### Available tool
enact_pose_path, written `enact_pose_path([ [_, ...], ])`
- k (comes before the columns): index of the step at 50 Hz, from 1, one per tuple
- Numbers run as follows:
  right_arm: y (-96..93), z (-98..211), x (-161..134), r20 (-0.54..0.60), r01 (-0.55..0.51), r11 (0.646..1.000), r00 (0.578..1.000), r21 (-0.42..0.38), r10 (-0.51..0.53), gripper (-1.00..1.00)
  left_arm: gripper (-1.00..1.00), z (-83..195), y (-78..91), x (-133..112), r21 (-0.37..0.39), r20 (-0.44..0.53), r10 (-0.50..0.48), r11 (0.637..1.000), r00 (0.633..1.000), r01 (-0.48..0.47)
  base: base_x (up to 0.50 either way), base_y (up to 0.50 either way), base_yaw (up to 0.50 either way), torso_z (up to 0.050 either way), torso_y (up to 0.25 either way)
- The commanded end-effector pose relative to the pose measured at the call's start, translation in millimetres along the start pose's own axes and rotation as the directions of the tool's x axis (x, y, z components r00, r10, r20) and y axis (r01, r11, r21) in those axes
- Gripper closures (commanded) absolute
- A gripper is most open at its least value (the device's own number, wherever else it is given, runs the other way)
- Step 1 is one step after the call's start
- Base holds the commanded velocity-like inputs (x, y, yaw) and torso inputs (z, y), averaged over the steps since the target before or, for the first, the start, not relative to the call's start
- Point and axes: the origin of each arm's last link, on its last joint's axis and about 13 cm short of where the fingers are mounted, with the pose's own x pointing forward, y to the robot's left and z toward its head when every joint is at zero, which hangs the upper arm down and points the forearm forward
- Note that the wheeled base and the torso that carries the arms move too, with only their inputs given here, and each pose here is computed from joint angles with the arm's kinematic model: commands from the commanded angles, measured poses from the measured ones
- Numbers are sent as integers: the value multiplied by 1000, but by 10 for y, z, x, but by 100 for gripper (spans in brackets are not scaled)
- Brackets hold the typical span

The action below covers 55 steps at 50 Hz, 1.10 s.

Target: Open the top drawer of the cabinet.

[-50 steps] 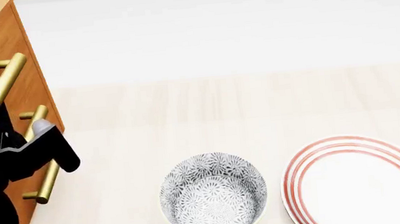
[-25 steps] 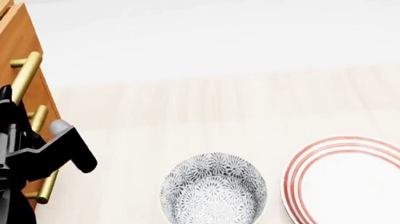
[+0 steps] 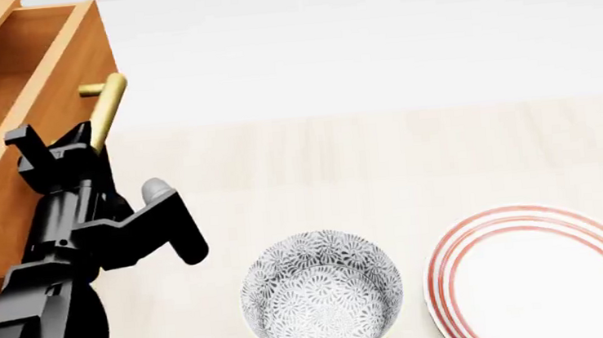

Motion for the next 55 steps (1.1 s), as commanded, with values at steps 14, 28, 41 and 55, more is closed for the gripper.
enact_pose_path([
  [14, 6, 10, 11, 7, -2, 1000, 1000, 13, 2, -100, 100, 385, 154, -55, -53, 118, 24, 998, 993, -18, -4, 0, 0, 0, 2],
  [28, 10, 11, 9, 0, -4, 1000, 1000, 14, 4, -100, -100, 478, 228, -191, -136, 124, 42, 990, 991, -25, -1, 0, 0, 0, 1],
  [41, 11, 2, 6, -1, -7, 1000, 1000, 17, 7, -100, -100, 785, 479, -554, -358, 244, 21, 931, 970, 70, 0, 0, 0, 0, 0],
  [55, 12, -2, 3, -4, -10, 1000, 1000, 18, 10, -100, -100, 811, 894, -493, -556, 145, 91, 831, 985, 5, 0, 0, 0, 0, 0],
])
